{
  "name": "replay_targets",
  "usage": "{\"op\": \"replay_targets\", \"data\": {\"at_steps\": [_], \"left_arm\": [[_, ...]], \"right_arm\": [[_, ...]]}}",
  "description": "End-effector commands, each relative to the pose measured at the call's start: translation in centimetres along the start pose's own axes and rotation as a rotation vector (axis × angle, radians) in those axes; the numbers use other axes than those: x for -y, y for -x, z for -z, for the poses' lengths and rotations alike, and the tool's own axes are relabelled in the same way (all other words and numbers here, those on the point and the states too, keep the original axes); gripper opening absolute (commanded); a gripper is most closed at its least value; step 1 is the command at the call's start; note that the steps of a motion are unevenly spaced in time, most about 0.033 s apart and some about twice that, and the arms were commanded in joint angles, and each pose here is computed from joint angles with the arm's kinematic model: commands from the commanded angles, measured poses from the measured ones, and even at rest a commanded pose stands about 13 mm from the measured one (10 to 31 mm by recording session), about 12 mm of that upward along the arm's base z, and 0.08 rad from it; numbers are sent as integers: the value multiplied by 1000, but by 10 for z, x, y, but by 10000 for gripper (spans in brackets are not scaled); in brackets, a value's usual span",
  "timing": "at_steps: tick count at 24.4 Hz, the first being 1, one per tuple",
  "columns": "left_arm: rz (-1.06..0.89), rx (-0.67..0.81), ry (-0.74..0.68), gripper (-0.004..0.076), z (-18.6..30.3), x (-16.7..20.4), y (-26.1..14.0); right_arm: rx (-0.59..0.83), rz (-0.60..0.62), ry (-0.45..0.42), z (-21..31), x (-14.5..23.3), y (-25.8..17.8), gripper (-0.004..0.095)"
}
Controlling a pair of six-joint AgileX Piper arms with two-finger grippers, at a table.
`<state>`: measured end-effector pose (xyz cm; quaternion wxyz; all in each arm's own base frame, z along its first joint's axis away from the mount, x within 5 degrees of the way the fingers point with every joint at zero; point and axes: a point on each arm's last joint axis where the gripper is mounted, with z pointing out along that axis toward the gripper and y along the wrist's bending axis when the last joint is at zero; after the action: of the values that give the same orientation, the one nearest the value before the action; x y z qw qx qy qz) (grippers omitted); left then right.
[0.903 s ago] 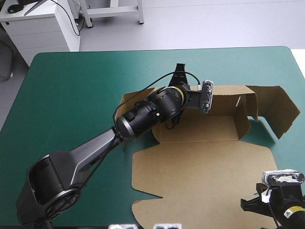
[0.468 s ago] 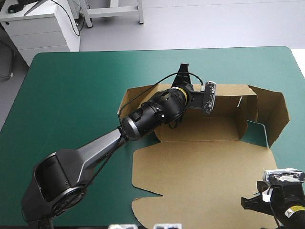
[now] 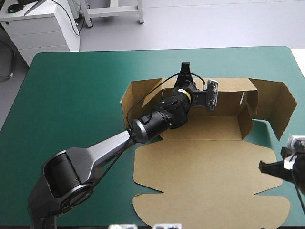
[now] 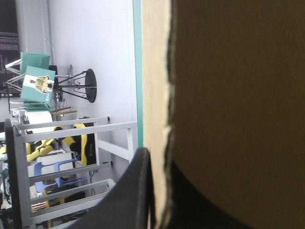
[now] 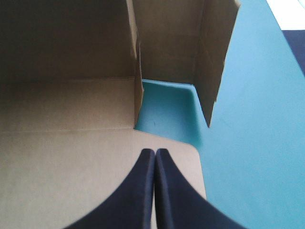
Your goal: Fold the box
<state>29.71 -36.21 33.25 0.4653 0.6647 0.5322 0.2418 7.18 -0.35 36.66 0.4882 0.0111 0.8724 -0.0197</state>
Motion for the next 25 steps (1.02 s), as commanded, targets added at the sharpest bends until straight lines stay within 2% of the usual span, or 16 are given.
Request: {"op": "replay_targets", "data": {"at_steps": [1,8,15,25], "left_arm": [[6,35,97,-8,22,-13,6],[-29,32,97,-8,24,0,15],[-14,-8,89,-8,24,1,11],[-14,-9,89,-8,24,1,11]], "right_arm": [[120,-19,-14,-2,3,45,-18],[164,-24,-17,-27,7,103,-18],[123,-17,-21,-67,12,143,-19],[-23,18,-15,-187,19,194,-19]]}}
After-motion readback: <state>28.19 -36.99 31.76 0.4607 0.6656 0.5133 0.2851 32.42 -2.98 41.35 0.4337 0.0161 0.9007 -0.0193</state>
